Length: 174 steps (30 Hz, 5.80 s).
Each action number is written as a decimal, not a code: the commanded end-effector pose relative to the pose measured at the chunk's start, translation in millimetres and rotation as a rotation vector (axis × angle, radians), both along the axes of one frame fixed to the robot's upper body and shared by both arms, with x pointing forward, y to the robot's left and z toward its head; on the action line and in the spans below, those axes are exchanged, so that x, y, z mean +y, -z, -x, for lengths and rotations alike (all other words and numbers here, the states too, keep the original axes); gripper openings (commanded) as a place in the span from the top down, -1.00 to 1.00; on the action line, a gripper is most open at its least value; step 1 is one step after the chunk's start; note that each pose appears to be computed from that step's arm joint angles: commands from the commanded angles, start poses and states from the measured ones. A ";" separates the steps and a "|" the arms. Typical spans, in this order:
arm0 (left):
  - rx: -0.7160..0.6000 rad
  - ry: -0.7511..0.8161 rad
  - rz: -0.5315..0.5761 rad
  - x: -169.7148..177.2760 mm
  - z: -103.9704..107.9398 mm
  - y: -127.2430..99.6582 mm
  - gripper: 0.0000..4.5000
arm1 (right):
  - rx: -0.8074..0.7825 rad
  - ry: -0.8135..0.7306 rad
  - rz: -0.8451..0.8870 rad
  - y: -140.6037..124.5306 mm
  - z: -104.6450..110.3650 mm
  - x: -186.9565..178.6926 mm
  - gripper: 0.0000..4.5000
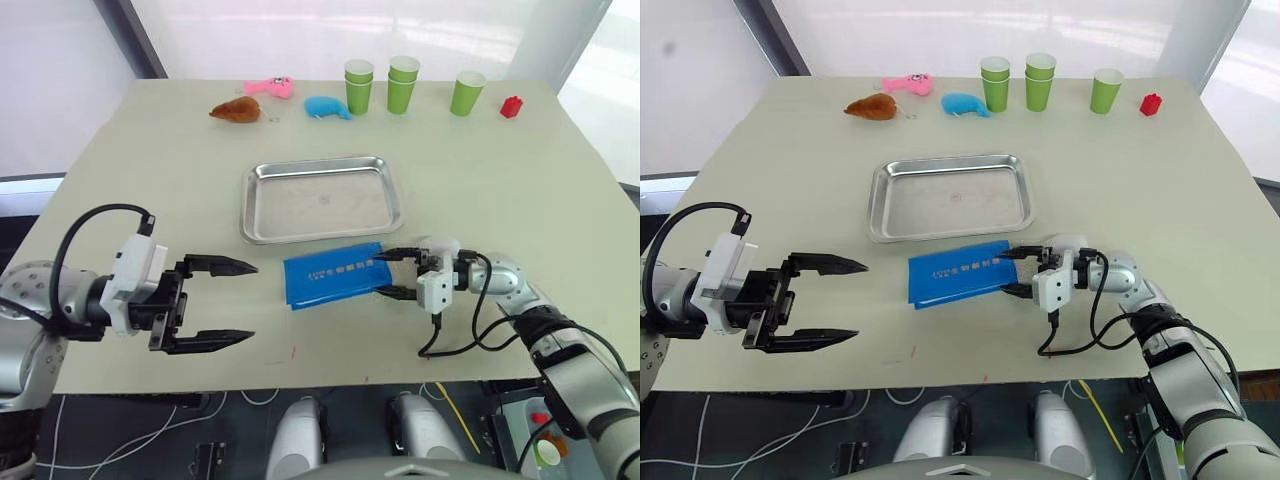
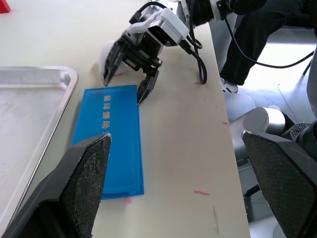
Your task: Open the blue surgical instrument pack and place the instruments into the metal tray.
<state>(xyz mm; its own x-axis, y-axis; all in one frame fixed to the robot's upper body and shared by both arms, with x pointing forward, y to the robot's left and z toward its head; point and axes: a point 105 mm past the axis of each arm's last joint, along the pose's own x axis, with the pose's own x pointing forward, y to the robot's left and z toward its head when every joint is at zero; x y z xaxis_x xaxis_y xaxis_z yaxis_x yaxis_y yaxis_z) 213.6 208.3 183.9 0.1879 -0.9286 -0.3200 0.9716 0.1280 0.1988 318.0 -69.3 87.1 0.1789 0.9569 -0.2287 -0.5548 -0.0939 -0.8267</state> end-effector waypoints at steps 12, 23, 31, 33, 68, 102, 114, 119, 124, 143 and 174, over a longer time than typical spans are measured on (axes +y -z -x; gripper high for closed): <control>-0.053 -0.023 0.009 3.4 -0.7 -3.3 -1.00 | 0.130 -0.070 0.015 -1.4 13.3 -9.0 0.96; -0.015 0.010 0.020 -2.5 3.4 5.4 -1.00 | 0.511 -0.065 0.048 -30.8 46.3 -36.3 0.96; -0.014 0.049 0.040 -10.0 5.3 7.2 -1.00 | 0.705 -0.039 0.021 -59.9 51.3 -37.2 0.96; -0.019 0.059 0.044 -12.9 4.2 7.9 -1.00 | 0.762 -0.046 0.025 -64.2 49.5 -35.1 0.96; 0.078 -0.043 0.286 -42.8 -56.6 57.7 -0.89 | 0.840 0.008 0.000 -63.2 -1.8 -12.4 1.00; 0.048 0.012 0.278 -54.8 -69.7 64.3 1.00 | 0.794 0.554 -0.223 -53.2 -34.8 -112.1 -0.87; 0.031 0.021 0.276 -56.9 -73.8 63.6 1.00 | 0.963 0.619 -0.185 -17.0 -23.2 -126.6 0.21; 0.023 0.005 0.290 -60.8 -77.4 63.0 1.00 | 1.012 0.544 -0.304 -39.1 -12.6 -132.9 0.98; 0.014 -0.006 0.275 -67.0 -81.0 65.0 1.00 | 1.058 0.486 -0.481 -69.8 -3.0 -144.2 0.98; -0.065 -0.002 0.215 -97.4 -114.3 69.7 1.00 | 1.005 0.341 -0.786 -158.4 0.2 -146.7 0.98; -0.078 -0.012 0.201 -93.1 -127.2 65.2 1.00 | 0.733 0.022 -0.388 -151.2 12.5 11.5 0.98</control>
<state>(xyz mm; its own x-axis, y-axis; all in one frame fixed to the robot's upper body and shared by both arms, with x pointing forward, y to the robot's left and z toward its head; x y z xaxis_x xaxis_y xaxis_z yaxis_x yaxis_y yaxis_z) 340.7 113.7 124.8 0.2161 -0.9736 -0.0729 0.9503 0.1926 0.2444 318.6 -62.1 217.1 0.1803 0.9835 -0.0166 -0.9694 0.1748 -0.1723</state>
